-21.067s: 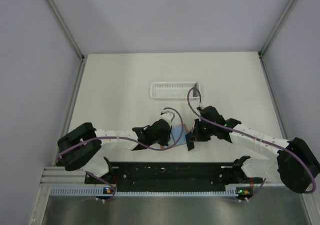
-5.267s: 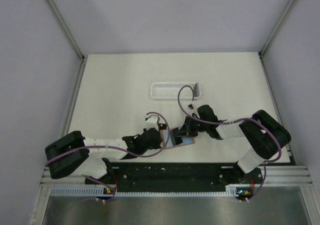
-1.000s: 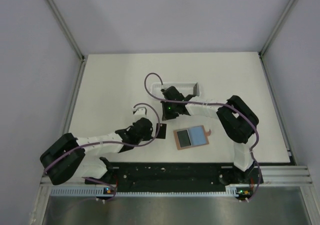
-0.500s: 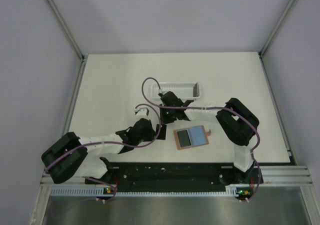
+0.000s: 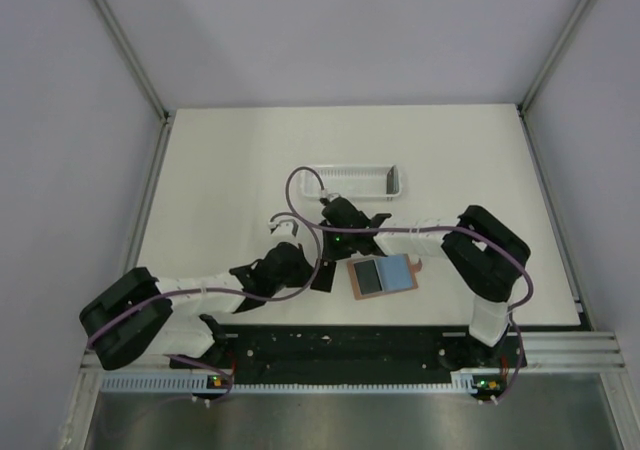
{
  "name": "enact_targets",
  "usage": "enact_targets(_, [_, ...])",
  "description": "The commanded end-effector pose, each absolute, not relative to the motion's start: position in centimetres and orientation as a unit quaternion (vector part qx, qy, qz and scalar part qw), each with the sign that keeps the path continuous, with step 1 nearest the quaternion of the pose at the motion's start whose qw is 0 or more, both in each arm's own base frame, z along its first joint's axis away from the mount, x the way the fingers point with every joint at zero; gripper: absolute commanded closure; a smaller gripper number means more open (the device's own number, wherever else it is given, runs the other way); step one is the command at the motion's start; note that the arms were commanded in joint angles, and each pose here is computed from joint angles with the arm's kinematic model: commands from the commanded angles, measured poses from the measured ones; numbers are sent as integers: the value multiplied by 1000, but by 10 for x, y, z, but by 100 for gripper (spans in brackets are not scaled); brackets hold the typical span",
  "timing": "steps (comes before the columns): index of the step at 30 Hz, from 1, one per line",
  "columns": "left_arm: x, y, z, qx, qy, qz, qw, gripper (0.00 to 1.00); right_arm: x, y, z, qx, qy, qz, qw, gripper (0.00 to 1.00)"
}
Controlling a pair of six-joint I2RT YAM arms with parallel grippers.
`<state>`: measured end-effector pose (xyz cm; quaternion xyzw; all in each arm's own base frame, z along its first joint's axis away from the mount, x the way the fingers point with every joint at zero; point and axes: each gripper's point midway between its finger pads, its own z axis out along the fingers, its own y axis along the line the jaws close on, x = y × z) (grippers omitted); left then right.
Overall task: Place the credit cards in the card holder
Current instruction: Pick up the credit card from the center of the board.
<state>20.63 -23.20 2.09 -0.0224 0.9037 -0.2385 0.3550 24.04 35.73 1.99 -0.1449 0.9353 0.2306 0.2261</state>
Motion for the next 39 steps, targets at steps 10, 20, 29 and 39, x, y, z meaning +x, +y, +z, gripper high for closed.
enact_targets(10, [156,-228,-3,-4,922,-243,301,100,192,328,-6,-140,954,190,183,100])
enact_targets(20, [133,-231,-11,-8,928,-234,290,100,169,306,-7,-124,961,154,191,100])
enact_targets(29, [130,-229,-15,-8,930,-230,288,100,154,278,-4,-116,966,121,198,100])
enact_targets(39, [124,-238,-14,5,931,-235,281,100,139,273,0,-113,967,117,196,100])
